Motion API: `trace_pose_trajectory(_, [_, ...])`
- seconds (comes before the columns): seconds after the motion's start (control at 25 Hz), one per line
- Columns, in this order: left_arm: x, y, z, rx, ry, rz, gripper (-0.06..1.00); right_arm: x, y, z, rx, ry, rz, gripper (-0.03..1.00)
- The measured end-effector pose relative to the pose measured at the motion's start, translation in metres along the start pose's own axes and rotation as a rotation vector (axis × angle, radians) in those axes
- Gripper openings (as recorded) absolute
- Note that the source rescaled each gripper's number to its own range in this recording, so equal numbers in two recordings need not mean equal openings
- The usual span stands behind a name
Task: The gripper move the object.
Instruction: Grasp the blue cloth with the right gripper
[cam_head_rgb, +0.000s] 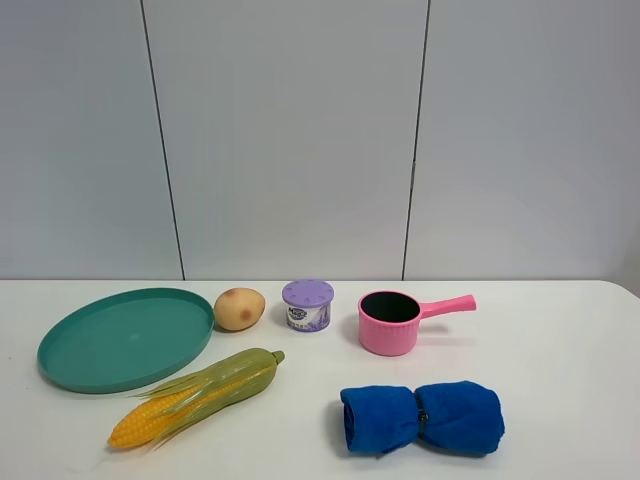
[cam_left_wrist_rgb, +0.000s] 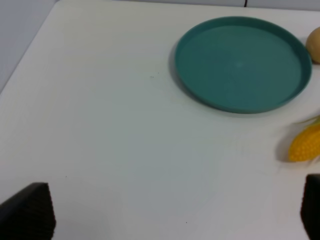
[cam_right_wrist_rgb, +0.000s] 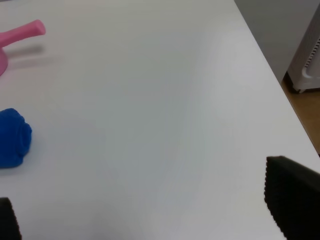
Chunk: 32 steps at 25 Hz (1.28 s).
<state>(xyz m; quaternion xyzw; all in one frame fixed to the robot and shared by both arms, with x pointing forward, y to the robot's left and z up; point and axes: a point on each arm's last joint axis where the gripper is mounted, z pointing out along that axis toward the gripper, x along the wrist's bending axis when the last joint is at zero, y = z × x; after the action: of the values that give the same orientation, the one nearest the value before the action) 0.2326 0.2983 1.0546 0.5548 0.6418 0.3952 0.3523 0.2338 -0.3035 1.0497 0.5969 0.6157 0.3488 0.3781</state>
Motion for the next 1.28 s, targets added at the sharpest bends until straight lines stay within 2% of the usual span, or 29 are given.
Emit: trace_pose_trajectory(1.28, [-0.0001, 0.0, 0.0, 0.0, -0.001, 0.0, 1.0, 0.0, 0.0, 0.0, 0.0, 0.0, 0.0, 1.0])
